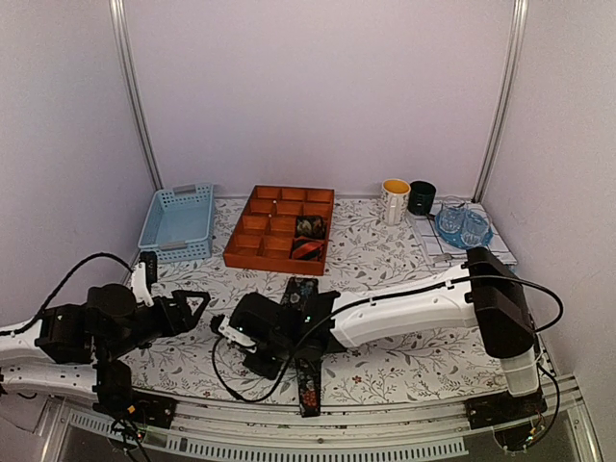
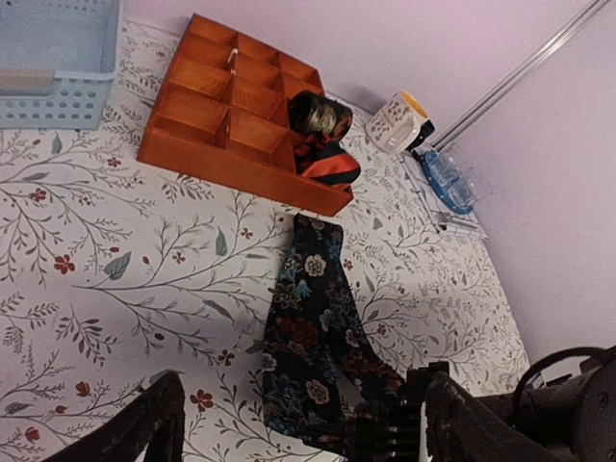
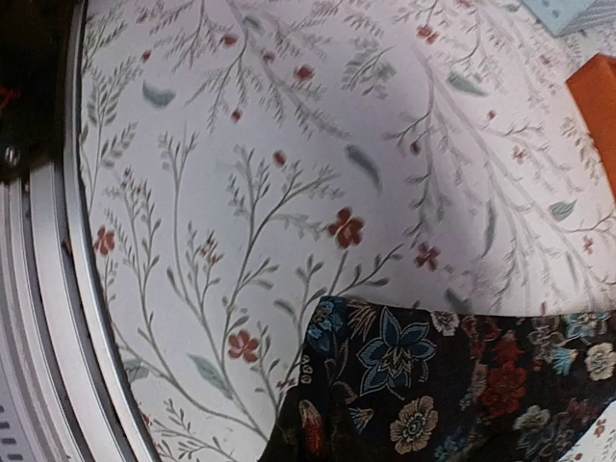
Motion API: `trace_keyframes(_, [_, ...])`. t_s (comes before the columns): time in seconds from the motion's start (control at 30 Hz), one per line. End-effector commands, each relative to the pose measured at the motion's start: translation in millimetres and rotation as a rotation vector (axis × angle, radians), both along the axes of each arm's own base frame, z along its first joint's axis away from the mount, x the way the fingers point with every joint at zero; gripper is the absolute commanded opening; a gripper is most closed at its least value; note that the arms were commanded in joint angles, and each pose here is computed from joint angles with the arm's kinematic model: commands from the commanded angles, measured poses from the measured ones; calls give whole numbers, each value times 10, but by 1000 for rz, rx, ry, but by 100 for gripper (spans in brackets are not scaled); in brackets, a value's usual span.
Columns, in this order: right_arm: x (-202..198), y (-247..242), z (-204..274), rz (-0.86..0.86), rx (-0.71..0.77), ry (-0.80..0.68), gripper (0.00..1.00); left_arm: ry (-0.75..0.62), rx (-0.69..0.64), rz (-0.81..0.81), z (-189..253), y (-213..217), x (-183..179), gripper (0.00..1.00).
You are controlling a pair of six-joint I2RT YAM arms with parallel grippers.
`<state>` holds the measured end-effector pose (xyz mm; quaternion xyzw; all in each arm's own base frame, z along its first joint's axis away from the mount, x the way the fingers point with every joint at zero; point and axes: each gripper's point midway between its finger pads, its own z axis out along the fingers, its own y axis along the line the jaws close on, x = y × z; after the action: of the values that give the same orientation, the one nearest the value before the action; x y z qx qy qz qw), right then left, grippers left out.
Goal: Roll the ties
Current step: Pick up the tie from the center of the board.
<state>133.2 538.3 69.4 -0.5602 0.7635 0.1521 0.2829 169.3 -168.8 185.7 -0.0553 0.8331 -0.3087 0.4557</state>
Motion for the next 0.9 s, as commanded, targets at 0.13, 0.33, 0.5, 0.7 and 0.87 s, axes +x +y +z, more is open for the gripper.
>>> trace_keyframes(0.13, [878,-860,3660,-368,690,-277,0,-131,13,22,617,-73,149,87])
trace_keyframes(0.33, [1070,-1817,4476,-615,821,-488,0,-153,0,-62,632,-366,163,90])
trace_keyframes(0.5, [1146,-2553,4642,-765,806,-585,0,-105,30,-180,372,-752,144,95])
trace_keyframes(0.7, [1267,-3114,4371,-897,740,-595,0,-7,77,-390,-107,-1362,21,97])
trace_keyframes(0.87, [1502,-3352,3884,-988,671,-529,0,58,110,-513,-459,-1739,-93,97])
